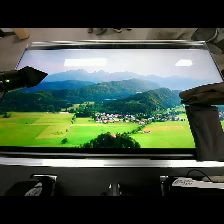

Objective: Fold the shirts.

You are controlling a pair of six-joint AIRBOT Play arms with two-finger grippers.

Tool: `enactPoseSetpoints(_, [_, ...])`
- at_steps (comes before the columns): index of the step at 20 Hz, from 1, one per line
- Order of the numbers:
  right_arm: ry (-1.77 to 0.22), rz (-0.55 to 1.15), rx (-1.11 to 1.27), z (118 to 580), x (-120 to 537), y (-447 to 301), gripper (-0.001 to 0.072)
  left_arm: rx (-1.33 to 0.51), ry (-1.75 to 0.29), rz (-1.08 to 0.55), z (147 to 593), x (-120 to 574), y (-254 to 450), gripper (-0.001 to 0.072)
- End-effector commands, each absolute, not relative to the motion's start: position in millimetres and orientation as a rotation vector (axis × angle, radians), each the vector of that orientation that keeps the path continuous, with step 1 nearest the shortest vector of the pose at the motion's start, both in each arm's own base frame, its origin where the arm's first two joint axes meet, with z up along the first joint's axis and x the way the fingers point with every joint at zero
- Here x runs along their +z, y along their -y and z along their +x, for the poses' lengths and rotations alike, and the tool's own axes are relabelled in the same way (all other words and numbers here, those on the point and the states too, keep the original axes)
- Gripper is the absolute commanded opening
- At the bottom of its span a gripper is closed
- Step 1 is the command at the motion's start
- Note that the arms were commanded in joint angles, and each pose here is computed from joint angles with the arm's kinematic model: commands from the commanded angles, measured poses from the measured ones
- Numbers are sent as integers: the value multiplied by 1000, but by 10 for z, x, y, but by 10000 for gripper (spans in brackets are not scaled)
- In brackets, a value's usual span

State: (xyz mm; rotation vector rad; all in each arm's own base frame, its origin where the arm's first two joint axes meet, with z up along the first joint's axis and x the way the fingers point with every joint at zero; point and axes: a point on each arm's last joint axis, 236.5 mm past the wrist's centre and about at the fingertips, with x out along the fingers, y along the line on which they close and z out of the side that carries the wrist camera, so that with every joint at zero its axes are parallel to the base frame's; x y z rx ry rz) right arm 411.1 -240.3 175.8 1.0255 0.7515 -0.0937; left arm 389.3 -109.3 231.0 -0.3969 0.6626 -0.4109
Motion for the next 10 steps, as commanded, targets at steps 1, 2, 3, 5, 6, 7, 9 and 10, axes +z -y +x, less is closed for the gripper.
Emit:
enactPoseSetpoints(1, [-828,1039,-167,3723,1673,2546,22,-412,-663,-397,3895,2307,1095,28])
enactPoseSetpoints(2, [-907,1012,-220,3541,1581,2533,22,-412,-662,-397,3895,2307,1094,28])
enactPoseSetpoints(3, [-976,991,-292,3364,1493,2555,22,-412,-662,-396,3895,2307,1094,28])
enactPoseSetpoints(5, [-1091,973,-487,2978,1329,2698,21,-414,-660,-389,3896,2307,1092,28])
enactPoseSetpoints(6, [-1153,958,-573,2776,1232,2762,22,-414,-661,-389,3895,2307,1094,28])
enactPoseSetpoints(7, [-1230,949,-661,2542,1093,2804,21,-414,-661,-389,3895,2307,1095,29])
enactPoseSetpoints(9, [-1377,951,-765,2144,791,2741,22,-414,-661,-389,3894,2308,1095,28])
enactPoseSetpoints(10, [-1431,958,-792,1990,625,2659,22,-414,-661,-389,3894,2308,1095,28])
